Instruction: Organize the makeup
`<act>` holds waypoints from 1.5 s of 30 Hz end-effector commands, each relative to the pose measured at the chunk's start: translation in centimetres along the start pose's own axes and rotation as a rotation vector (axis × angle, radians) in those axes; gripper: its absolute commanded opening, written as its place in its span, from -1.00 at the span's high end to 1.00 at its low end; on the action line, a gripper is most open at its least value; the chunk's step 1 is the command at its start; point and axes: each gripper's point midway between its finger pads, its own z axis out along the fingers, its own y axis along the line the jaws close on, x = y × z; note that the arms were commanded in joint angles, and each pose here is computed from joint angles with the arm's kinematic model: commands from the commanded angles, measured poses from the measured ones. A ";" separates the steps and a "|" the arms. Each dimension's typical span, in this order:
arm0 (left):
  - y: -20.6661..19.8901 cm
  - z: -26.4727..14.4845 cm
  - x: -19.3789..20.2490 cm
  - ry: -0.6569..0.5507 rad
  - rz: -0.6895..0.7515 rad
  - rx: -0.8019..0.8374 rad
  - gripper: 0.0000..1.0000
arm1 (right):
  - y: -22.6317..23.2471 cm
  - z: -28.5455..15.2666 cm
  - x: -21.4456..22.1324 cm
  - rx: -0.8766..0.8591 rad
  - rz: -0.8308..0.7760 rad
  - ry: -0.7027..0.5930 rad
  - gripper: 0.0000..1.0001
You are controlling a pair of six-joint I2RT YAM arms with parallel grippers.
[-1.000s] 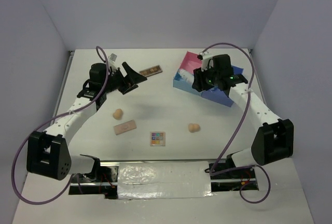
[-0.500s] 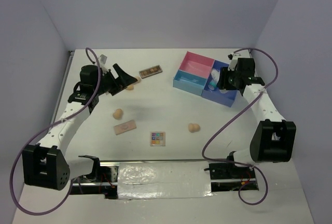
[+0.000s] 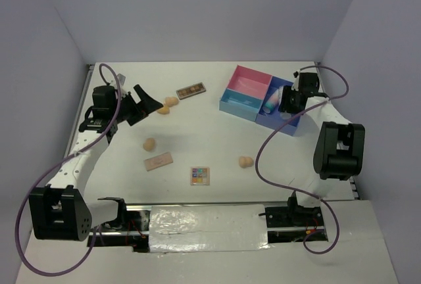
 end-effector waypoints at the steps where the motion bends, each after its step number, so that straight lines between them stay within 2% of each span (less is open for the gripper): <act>1: 0.1 0.0 -0.4 0.000 0.045 -0.001 -0.99 | 0.1 0.5 -2.8 0.001 0.001 -0.070 -0.09; 2: 0.3 0.0 -0.3 0.003 0.053 -0.013 -0.98 | 0.0 0.6 -2.7 0.002 -0.005 -0.067 -0.20; 6: 1.1 0.1 0.1 0.013 0.059 -0.040 -0.88 | 0.2 0.5 -2.5 -0.012 -0.019 -0.064 -0.37; 9: 1.1 0.4 0.8 0.030 0.057 -0.009 -0.57 | 0.5 0.0 -2.5 -0.032 -0.031 -0.062 -0.44; 10: 1.2 0.5 1.0 0.035 0.057 -0.004 -0.36 | 0.6 -0.2 -2.7 -0.041 -0.044 -0.065 -0.45; 12: 1.1 0.8 1.3 0.051 0.058 0.009 -0.09 | 1.7 -1.5 -3.0 -0.105 -0.058 -0.066 -0.54; 13: 1.3 1.0 1.5 0.063 0.062 0.008 0.19 | 1.9 -2.1 -3.3 -0.137 -0.132 -0.079 -0.61; 15: 1.6 1.1 1.7 0.077 0.077 0.006 0.52 | 4.6 -4.6 -3.6 -0.306 -0.229 -0.104 -0.66; 17: 2.1 1.4 2.2 0.103 0.080 -0.008 0.67 | 6.8 -6.7 -2.6 -0.470 -0.395 -0.108 -0.68; 18: 2.2 1.5 2.4 0.113 0.098 -0.009 0.84 | 9.6 -9.0 -2.3 -0.656 -0.457 -0.146 -0.68; 19: 2.7 1.7 3.0 0.141 0.097 -0.021 0.91 | 10.9 -10.3 -1.8 -0.756 -0.501 -0.158 -0.69; 20: 2.6 1.9 3.5 0.160 0.106 -0.019 0.92 | 11.7 -11.5 0.4 -0.870 -0.580 -0.120 -0.69; 21: 2.5 2.0 3.7 0.174 0.124 -0.018 0.90 | 13.7 -13.7 0.5 -1.023 -0.625 -0.156 -0.69; 23: 3.0 2.5 4.9 0.218 0.140 -0.053 0.80 | 14.8 -15.4 3.8 -1.169 -0.706 -0.090 -0.67; 24: 3.0 2.7 5.1 0.227 0.167 -0.069 0.60 | 15.4 -16.0 4.1 -1.203 -0.746 -0.090 -0.63; 25: 3.5 2.8 5.0 0.218 0.188 -0.116 0.48 | 16.2 -16.4 5.4 -1.244 -0.782 -0.055 -0.50; 26: 3.2 2.8 5.6 0.240 0.211 -0.137 0.36 | 16.4 -16.8 6.6 -1.264 -0.795 -0.015 -0.43; 27: 3.5 2.8 5.9 0.248 0.230 -0.164 0.10 | 17.0 -16.8 7.9 -1.286 -0.841 0.008 -0.36; 28: 3.8 2.8 5.9 0.242 0.251 -0.205 -0.04 | 17.7 -16.2 9.0 -1.276 -0.928 0.024 -0.25; 29: 4.2 2.6 6.2 0.253 0.255 -0.233 -0.20 | 17.7 -16.4 10.5 -1.261 -0.968 0.039 -0.23; 30: 4.8 2.4 6.1 0.241 0.260 -0.274 -0.28 | 18.4 -15.3 11.1 -1.203 -1.064 0.036 -0.23; 32: 5.5 1.9 6.1 0.230 0.259 -0.316 -0.46 | 18.5 -15.0 12.9 -1.120 -1.144 0.028 -0.23; 33: 5.5 1.4 5.9 0.218 0.262 -0.328 -0.48 | 18.6 -14.6 13.5 -1.070 -1.140 0.054 -0.28; 34: 5.7 1.1 5.7 0.206 0.263 -0.341 -0.53 | 19.0 -13.8 13.5 -0.995 -1.214 0.035 -0.31; 36: 5.8 0.3 5.2 0.165 0.265 -0.366 -0.62 | 18.8 -13.4 14.6 -0.945 -1.204 0.077 -0.37; 41: 5.9 -1.4 4.2 0.082 0.273 -0.399 -0.60 | 17.8 -11.3 15.3 -0.781 -1.254 0.117 -0.43; 45: 6.0 -2.6 3.8 0.029 0.282 -0.410 -0.53 | 17.3 -10.6 16.6 -0.772 -1.298 0.165 -0.42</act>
